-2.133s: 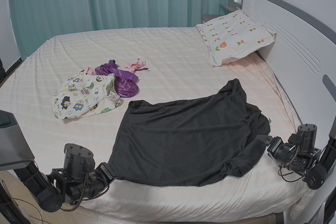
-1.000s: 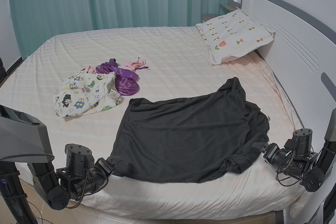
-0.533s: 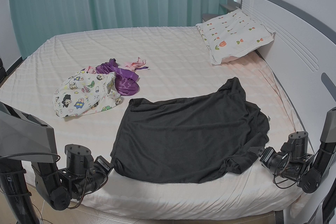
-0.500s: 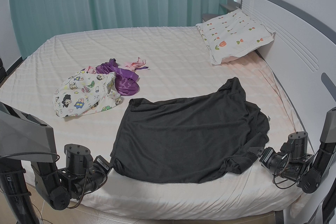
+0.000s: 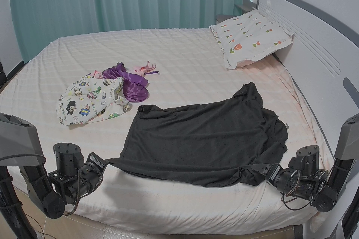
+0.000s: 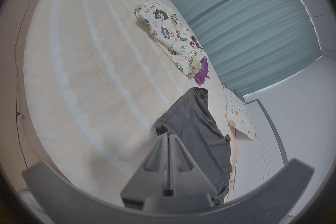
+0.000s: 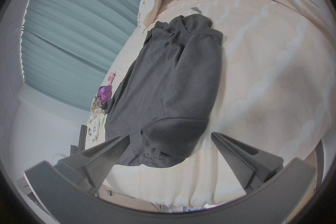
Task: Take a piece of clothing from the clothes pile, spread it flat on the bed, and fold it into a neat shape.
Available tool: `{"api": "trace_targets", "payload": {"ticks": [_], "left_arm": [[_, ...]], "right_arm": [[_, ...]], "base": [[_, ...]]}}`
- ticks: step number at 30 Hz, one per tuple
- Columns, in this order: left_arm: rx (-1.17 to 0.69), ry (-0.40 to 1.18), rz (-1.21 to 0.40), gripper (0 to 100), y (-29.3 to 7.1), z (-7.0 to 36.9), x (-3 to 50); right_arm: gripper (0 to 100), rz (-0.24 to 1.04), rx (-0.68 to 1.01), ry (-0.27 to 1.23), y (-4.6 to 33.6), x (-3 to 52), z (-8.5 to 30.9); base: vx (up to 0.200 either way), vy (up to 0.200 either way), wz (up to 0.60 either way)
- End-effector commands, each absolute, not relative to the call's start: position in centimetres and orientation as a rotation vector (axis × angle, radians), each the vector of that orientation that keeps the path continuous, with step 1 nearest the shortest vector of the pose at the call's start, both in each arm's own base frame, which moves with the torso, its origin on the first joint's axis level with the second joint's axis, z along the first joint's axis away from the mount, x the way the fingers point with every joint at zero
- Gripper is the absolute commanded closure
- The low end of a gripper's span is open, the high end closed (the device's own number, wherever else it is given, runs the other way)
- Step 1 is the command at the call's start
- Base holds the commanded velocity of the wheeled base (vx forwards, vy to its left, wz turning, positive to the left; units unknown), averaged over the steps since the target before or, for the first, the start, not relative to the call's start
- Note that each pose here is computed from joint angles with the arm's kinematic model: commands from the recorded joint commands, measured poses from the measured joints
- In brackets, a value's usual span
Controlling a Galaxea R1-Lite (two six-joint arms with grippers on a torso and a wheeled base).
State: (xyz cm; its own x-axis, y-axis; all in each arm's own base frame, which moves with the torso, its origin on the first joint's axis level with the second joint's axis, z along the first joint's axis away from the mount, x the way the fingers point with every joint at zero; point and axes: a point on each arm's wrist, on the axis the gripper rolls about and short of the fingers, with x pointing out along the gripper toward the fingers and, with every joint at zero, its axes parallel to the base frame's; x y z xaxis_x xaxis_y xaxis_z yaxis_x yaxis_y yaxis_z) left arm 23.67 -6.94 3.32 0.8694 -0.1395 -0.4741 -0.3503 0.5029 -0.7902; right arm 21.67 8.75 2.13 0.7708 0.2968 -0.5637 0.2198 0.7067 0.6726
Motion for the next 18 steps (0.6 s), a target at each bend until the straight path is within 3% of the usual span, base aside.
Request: {"api": "trace_targets", "payload": {"ticks": [1,10,18], "left_arm": [[-1.057,0.511,0.128,100,-6.9,3.7,23.7],[-1.057,0.516,0.128,100,-6.9,3.6,23.6],[-1.050,0.516,0.124,100,-6.9,3.7,23.4]], "right_arm": [[100,0.075,0.790,0.705,9.7,22.5,1.7],[100,0.054,0.747,0.732,9.3,22.1,1.0],[100,0.019,0.765,0.669,6.9,20.3,3.2]], "base": [[0.000,0.000,0.00],[0.000,0.000,0.00],[0.000,0.000,0.00]]}}
